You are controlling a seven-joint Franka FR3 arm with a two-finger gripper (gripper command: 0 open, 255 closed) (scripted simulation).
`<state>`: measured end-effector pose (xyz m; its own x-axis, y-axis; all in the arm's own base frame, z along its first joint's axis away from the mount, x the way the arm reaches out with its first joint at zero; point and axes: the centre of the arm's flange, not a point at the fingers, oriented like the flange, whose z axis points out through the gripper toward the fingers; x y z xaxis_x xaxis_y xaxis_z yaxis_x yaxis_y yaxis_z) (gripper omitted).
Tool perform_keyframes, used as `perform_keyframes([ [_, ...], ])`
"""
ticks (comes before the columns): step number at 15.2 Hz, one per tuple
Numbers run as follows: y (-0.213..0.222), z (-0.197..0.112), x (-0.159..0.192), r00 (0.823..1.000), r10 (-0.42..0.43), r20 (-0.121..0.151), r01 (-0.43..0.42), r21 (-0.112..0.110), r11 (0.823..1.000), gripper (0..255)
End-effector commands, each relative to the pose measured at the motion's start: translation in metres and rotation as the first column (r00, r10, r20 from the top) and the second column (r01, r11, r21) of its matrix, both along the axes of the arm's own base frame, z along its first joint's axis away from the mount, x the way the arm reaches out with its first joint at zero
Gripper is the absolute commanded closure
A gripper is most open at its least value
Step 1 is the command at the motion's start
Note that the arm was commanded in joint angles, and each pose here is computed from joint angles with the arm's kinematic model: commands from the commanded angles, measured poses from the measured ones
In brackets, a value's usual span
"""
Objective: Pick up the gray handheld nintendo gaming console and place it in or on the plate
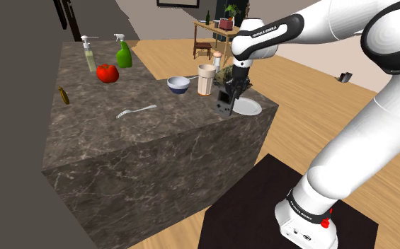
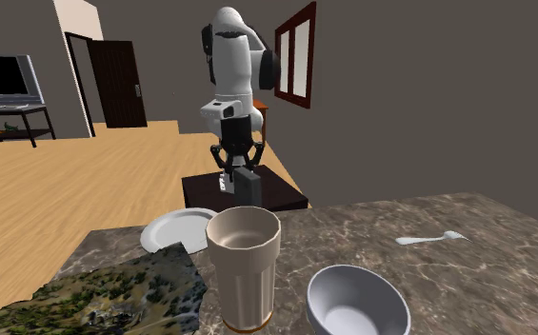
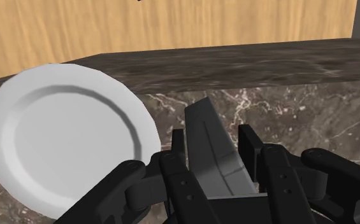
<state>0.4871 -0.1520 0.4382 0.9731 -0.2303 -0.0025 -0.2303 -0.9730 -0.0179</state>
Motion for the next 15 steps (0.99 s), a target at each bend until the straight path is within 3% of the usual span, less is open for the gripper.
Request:
perform_keyframes([
  [1,0.000,0.008,0.000,1.000,0.000,0.000,0.000,0.000,1.000,255],
  [15,0.000,0.082,0.000,1.000,0.000,0.000,0.000,0.000,1.000,255],
])
